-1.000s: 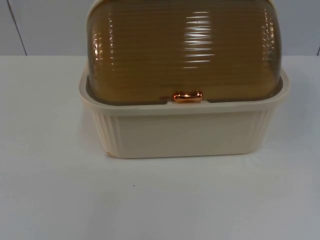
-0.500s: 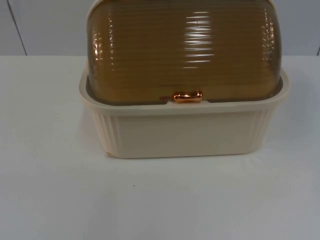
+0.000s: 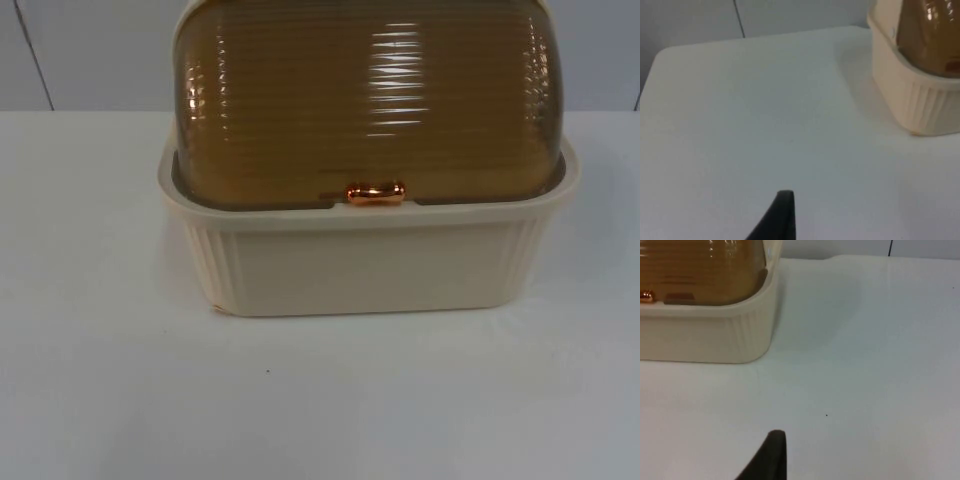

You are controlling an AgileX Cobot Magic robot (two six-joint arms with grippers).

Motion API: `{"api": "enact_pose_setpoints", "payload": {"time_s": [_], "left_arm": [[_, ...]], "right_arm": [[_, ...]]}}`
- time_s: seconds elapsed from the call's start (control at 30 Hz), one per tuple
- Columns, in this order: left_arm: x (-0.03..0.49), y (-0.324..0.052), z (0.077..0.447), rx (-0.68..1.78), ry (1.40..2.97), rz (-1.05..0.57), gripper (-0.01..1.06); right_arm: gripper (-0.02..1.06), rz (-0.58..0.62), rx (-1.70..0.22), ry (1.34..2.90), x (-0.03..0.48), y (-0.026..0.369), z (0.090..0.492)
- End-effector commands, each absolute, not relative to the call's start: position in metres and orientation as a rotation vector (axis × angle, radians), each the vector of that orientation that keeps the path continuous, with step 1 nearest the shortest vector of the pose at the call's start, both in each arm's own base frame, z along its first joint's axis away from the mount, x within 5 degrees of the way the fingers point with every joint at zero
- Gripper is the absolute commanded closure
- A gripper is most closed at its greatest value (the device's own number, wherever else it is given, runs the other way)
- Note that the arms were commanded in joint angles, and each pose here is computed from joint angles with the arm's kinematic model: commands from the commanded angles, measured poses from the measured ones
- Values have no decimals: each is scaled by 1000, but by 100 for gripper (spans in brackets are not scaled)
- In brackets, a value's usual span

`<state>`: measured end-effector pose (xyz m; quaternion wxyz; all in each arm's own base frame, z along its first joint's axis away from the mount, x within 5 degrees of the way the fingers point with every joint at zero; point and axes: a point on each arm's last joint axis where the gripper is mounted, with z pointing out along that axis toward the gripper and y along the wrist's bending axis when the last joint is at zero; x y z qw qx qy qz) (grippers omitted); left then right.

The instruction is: Open the box lid with the left hand, place the block into the box with the right hand, then close the box lid with the left hand.

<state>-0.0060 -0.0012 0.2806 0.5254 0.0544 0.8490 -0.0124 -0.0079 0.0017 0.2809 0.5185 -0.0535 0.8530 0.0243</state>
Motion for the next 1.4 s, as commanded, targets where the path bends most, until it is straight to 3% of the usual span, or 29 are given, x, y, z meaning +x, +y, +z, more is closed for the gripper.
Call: {"api": "enact_pose_setpoints", "payload": {"time_s": [0.0,1.37], "left_arm": [[-6,0,278,115,2045,-29,0],[-5,-1,275,41,2063,9,0]], "right_arm": [[3,51,-133,2043,-8,1,280],[3,54,-97,2046,-8,0,280]]}}
